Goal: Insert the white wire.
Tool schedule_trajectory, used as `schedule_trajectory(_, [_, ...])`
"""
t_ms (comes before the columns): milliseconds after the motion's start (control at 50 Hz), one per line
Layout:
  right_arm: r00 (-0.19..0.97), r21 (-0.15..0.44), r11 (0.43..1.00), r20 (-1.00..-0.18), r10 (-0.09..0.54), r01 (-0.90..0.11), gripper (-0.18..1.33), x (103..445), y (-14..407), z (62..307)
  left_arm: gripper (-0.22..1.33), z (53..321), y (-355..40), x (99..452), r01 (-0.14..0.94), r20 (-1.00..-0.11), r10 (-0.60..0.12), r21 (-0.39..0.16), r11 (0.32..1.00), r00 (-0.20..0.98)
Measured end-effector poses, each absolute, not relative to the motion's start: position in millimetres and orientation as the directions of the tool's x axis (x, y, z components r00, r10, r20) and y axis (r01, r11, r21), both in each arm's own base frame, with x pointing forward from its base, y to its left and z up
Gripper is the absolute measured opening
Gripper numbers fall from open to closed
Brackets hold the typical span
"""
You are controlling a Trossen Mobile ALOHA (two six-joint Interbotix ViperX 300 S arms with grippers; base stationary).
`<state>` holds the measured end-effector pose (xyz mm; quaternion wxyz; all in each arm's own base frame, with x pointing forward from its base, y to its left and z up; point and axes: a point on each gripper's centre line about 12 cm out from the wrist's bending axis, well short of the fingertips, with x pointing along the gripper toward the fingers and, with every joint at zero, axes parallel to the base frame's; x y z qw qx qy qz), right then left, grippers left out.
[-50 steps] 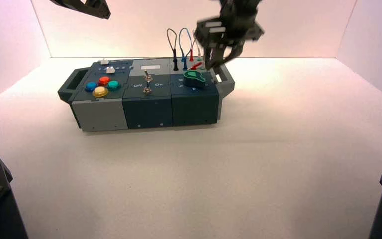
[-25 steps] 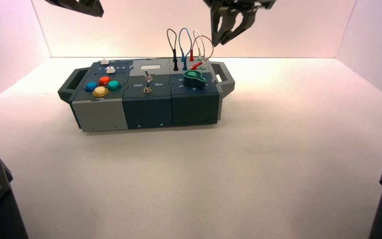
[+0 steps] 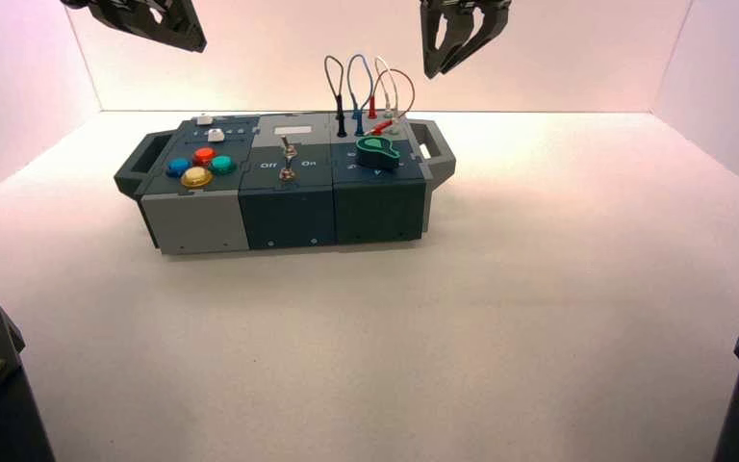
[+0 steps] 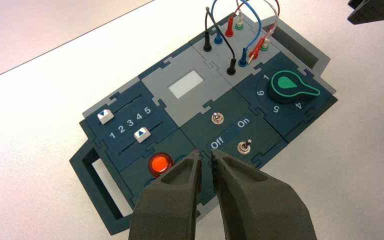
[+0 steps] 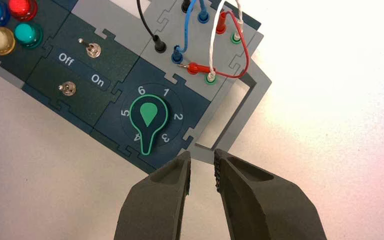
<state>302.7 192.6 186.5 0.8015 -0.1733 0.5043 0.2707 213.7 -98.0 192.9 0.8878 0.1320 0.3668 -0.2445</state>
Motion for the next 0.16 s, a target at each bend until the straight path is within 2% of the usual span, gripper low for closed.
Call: schedule_trajectory(160, [0.344, -0.006, 0.794, -0.903, 0.257, -0.608, 0.57, 302.2, 191.5, 185.7, 0.25, 192.9, -98.0, 213.7, 0.531, -0.716, -0.337, 0.055, 0.846, 0.611])
